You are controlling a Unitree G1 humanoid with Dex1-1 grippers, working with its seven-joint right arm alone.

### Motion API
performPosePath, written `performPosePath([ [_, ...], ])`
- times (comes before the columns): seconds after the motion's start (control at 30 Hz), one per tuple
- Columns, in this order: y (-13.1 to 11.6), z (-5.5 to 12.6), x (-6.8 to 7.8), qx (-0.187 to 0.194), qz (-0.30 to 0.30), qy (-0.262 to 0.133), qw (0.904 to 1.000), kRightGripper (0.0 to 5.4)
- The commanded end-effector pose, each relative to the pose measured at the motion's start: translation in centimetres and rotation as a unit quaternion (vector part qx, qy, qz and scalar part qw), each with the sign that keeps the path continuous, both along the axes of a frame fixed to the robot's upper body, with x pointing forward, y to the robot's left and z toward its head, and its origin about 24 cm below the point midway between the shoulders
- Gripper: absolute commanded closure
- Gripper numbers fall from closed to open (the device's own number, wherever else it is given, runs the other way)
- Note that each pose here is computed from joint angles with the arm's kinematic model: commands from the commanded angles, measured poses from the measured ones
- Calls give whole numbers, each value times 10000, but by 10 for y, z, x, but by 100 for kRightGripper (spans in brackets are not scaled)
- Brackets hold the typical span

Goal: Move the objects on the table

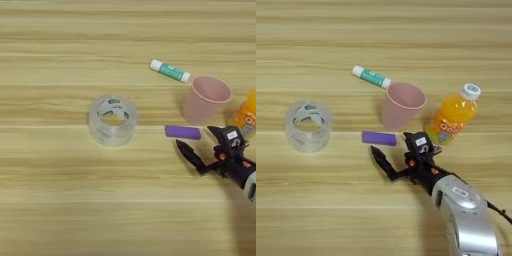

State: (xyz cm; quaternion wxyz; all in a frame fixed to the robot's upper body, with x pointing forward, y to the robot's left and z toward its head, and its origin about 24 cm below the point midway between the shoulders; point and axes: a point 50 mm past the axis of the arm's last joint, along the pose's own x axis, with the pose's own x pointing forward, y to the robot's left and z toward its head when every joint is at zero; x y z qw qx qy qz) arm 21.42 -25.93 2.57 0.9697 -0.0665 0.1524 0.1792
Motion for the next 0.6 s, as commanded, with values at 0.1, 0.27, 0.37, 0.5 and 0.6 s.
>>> performPosePath([
  [0.1,-3,21,20,-142,122,-530,9984,5],
  [0.27,-1,18,26,-127,207,-470,9986,5],
  [0.37,-1,17,32,-121,265,-435,9986,5],
  [0.5,2,16,40,-103,528,-315,9981,5],
  [0.6,3,16,44,-135,628,-280,9975,5],
])
